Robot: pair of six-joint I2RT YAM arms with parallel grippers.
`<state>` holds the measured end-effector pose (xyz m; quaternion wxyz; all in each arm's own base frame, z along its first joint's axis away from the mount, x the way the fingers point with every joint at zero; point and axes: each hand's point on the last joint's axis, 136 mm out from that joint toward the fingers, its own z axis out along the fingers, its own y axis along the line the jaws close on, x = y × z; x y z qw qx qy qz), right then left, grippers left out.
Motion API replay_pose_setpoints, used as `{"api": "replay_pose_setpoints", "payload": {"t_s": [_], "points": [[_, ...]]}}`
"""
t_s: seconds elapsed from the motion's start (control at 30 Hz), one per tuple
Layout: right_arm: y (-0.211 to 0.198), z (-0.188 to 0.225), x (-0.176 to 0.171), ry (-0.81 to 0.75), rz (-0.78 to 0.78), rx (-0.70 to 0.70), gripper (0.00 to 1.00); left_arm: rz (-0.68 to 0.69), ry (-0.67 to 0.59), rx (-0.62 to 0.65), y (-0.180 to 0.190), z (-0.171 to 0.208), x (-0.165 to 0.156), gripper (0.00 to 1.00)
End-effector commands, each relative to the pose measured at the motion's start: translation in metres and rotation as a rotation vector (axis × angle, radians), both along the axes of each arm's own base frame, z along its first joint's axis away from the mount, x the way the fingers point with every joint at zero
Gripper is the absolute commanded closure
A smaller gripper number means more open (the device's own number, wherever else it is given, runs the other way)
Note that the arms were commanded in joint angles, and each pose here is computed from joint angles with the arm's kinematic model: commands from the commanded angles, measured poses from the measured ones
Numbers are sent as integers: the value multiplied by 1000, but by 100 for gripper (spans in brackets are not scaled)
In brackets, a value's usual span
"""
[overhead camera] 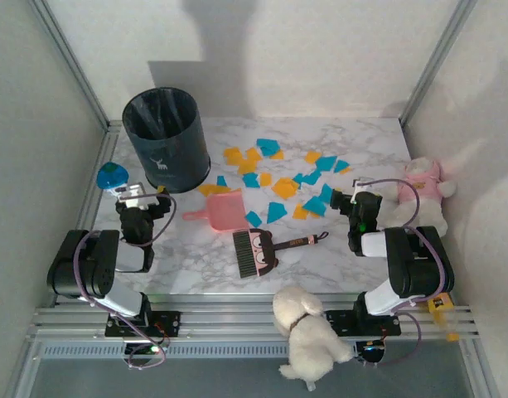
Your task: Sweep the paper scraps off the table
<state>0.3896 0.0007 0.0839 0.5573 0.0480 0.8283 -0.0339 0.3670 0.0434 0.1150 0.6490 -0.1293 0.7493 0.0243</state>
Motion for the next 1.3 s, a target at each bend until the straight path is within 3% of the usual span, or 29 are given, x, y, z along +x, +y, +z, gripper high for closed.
{"api": "replay_pose_setpoints", "payload": {"t_s": [0.0, 0.8, 1.0, 1.27], "points": [[-1, 2, 1, -20, -12, -8, 1, 11, -55, 4, 3, 15, 4, 0], [-1, 3, 0, -20, -14, -8, 1, 17, -58, 0, 4, 18, 4, 0], [-5, 14, -1, -21, -36, -9, 1, 75, -123, -9, 11, 37, -14, 0], [-5, 39, -12, 103, -75, 65, 1, 144, -47, -132, 15, 61, -25, 1]]}}
